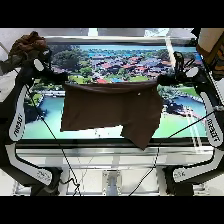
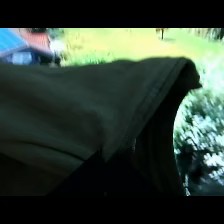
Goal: Fold the shirts.
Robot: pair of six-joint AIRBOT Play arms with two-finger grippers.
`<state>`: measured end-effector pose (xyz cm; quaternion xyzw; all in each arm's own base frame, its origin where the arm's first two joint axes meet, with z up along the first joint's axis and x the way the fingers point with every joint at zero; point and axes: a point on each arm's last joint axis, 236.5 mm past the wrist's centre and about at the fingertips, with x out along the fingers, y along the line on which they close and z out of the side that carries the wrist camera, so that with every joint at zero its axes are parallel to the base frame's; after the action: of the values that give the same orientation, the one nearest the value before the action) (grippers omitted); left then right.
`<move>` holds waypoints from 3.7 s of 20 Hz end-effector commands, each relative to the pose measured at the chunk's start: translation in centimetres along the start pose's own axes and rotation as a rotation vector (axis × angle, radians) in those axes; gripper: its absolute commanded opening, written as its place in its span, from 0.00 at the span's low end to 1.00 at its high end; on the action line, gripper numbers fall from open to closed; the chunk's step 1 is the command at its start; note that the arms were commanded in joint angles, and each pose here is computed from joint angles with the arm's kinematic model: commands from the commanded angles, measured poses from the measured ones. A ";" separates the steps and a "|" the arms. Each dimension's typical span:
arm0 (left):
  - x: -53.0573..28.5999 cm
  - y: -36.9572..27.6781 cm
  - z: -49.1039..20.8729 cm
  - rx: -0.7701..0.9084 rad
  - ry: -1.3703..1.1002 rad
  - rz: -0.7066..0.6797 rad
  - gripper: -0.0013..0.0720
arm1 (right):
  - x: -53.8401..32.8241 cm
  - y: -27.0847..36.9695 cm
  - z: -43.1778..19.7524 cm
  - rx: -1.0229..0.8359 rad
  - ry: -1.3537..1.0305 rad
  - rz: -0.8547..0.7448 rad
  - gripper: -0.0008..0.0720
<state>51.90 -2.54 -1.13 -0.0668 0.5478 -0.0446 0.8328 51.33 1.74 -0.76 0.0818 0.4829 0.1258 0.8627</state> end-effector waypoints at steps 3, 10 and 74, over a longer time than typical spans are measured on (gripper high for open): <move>1.8 1.4 -5.0 -0.017 0.155 0.053 0.03 | -0.6 -2.4 -5.3 0.019 0.216 -0.103 0.05; 4.2 2.7 -8.2 -0.052 0.207 0.092 0.03 | 2.8 -2.2 -11.7 0.124 0.302 -0.059 0.07; -8.4 6.6 -26.4 -0.842 -0.101 -0.057 0.39 | -7.9 8.4 -23.5 0.627 0.064 0.297 0.05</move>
<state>24.48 5.38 -3.54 -0.3331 0.4823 0.1997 0.7852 26.61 7.94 -4.50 0.4171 0.5008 0.0961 0.7523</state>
